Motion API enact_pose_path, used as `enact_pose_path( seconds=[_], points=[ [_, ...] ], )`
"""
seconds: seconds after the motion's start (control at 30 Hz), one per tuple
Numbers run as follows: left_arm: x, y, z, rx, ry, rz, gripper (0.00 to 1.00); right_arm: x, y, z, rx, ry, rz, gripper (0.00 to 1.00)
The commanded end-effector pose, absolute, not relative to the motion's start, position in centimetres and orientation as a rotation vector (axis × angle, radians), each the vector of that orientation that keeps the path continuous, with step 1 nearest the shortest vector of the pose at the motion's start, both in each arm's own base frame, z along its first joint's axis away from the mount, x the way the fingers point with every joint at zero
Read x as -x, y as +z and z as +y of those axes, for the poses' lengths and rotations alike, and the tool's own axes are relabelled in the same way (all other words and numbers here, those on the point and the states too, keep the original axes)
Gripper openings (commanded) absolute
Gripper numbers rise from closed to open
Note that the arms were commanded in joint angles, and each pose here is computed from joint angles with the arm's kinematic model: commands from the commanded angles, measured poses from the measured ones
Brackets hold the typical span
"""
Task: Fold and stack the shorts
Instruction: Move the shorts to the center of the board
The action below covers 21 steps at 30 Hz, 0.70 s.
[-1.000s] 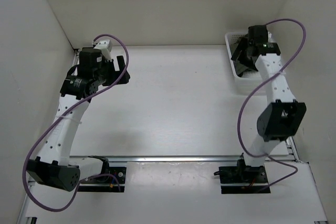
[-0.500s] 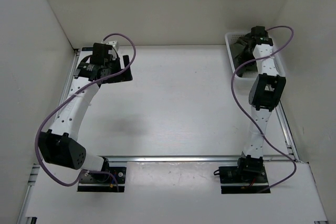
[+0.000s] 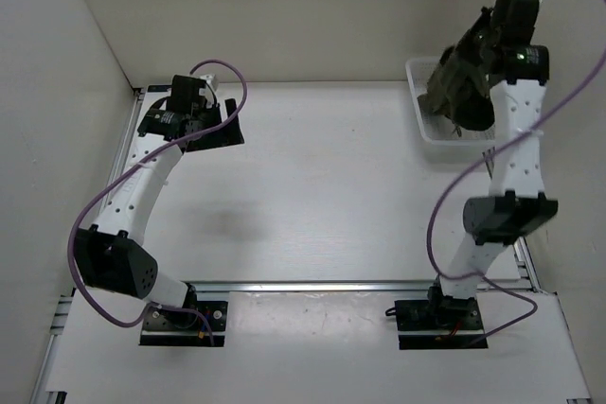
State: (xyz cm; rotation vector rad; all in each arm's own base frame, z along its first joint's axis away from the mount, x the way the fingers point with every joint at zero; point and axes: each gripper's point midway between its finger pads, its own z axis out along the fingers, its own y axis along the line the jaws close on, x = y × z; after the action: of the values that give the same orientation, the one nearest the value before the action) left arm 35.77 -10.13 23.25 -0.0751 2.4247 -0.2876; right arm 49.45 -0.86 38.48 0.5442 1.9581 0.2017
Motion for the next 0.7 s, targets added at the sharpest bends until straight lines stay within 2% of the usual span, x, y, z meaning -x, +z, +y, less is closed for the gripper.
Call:
enact_pose_path(
  seconds=[0.0,0.07,0.17,0.27,0.4,0.43,0.47,0.5,0.53,0.57,0.67],
  points=[
    [-36.1,26.3,-11.2,0.078,-0.382,2.352,1.00,-42.7,52.7,7.1,-0.178,0.477,1.653,0.00],
    [-36.0,27.2,-11.3,0.106,-0.400,2.331,1.00,-39.5,56.5,10.6,-0.007,0.596,1.553,0.00],
    [-36.0,28.8,-9.1,0.197,-0.366,2.308,1.00,-34.6,58.5,16.1,0.257,0.771,1.486,0.00],
    [-35.6,29.7,-6.9,0.291,-0.337,2.299,1.00,-32.2,56.0,19.4,0.382,0.846,1.536,0.00],
    [-35.2,31.9,-5.5,0.336,-0.342,2.236,1.00,-33.8,45.8,21.0,0.357,0.848,1.795,0.00],
    [-35.2,32.0,-5.2,0.344,-0.345,2.234,1.00,-34.9,40.4,20.8,0.303,0.821,1.934,0.03],
    [-35.2,32.0,-5.2,0.344,-0.345,2.234,1.00,-35.7,37.7,20.8,0.284,0.805,1.999,0.47],
    [-35.2,32.0,-5.4,0.339,-0.357,2.236,1.00,-36.2,34.6,20.7,0.261,0.782,2.086,0.72],
    [-35.1,32.0,-5.8,0.328,-0.379,2.239,1.00,-37.8,29.7,20.0,0.202,0.727,2.238,0.77],
    [-35.1,32.1,-6.0,0.321,-0.395,2.241,1.00,-38.2,27.2,18.8,0.132,0.672,2.339,0.79],
    [-34.4,29.8,-7.4,0.249,-0.390,2.323,1.00,-37.6,24.1,17.0,0.032,0.577,2.452,0.80]
  ],
)
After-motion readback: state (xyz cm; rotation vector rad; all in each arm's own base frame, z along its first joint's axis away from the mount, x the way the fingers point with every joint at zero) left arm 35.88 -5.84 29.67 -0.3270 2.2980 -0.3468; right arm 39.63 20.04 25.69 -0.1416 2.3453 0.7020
